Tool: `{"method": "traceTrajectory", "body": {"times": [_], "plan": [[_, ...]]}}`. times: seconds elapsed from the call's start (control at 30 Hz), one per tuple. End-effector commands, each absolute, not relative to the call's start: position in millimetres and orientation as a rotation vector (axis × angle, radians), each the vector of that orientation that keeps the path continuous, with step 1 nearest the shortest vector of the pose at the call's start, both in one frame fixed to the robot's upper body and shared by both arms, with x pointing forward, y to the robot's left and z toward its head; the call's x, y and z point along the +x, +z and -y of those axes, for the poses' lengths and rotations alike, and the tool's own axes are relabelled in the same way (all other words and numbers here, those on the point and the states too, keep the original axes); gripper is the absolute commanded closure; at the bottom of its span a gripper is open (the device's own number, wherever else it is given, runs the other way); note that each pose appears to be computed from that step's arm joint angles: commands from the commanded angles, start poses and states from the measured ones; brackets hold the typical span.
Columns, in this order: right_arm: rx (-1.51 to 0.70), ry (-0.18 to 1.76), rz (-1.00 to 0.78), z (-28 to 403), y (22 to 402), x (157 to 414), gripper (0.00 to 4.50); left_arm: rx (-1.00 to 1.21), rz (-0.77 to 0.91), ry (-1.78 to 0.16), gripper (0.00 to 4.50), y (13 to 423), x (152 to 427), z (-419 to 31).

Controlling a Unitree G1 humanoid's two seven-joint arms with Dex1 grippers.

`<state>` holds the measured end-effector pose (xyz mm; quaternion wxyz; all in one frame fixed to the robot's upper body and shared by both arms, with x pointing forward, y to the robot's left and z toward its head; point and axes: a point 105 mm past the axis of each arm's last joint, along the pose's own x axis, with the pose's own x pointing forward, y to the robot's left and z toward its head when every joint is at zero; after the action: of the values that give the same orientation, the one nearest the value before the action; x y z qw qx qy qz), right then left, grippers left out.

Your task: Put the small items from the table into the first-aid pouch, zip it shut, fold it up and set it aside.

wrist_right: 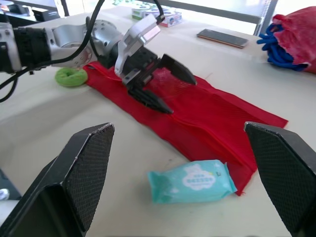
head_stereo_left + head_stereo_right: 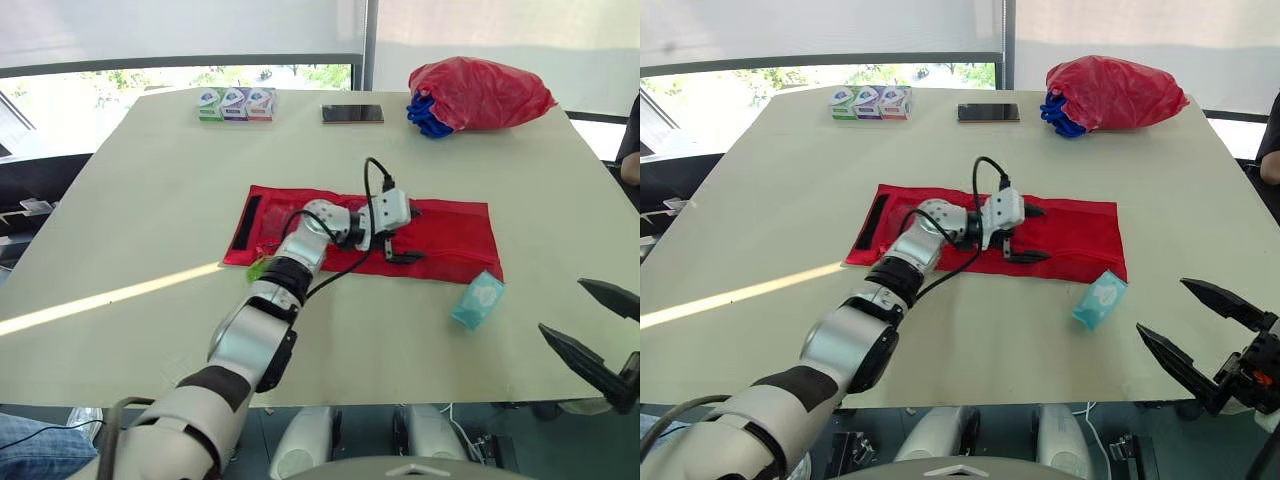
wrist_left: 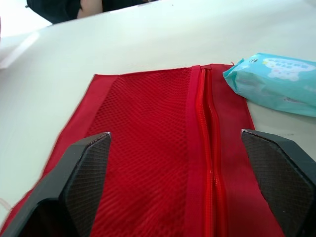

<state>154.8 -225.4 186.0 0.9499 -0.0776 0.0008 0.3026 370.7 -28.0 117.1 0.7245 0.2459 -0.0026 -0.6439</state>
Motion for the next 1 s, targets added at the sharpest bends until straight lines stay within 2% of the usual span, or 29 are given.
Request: {"method": "traceTrajectory", "body": {"times": [0.03,0.33,0.43,0.47,0.67,0.7,1.0], "plan": [[-0.207,0.574,0.029,225.2,190.0,155.6,0.00,0.603,0.051,-1.405,0.04,125.1,372.9,43.9],[-0.219,0.542,0.044,224.8,186.7,155.9,0.00,0.687,0.001,-1.326,0.04,108.5,376.8,66.7],[-0.222,0.538,0.047,225.7,186.8,156.3,0.00,0.677,-0.014,-1.306,0.81,104.4,376.4,72.0],[-0.223,0.538,0.047,225.8,186.7,156.4,0.00,0.668,-0.020,-1.287,1.20,103.7,377.7,73.1],[-0.213,0.544,0.046,222.1,183.4,157.2,0.00,0.587,-0.054,-1.183,4.03,102.6,386.8,72.0],[-0.209,0.546,0.044,221.3,182.6,157.3,0.00,0.569,-0.066,-1.170,4.38,101.8,388.3,70.3],[-0.179,0.581,0.045,210.2,177.3,163.2,0.00,0.444,-0.108,-1.037,4.48,98.6,406.1,30.3]]}}
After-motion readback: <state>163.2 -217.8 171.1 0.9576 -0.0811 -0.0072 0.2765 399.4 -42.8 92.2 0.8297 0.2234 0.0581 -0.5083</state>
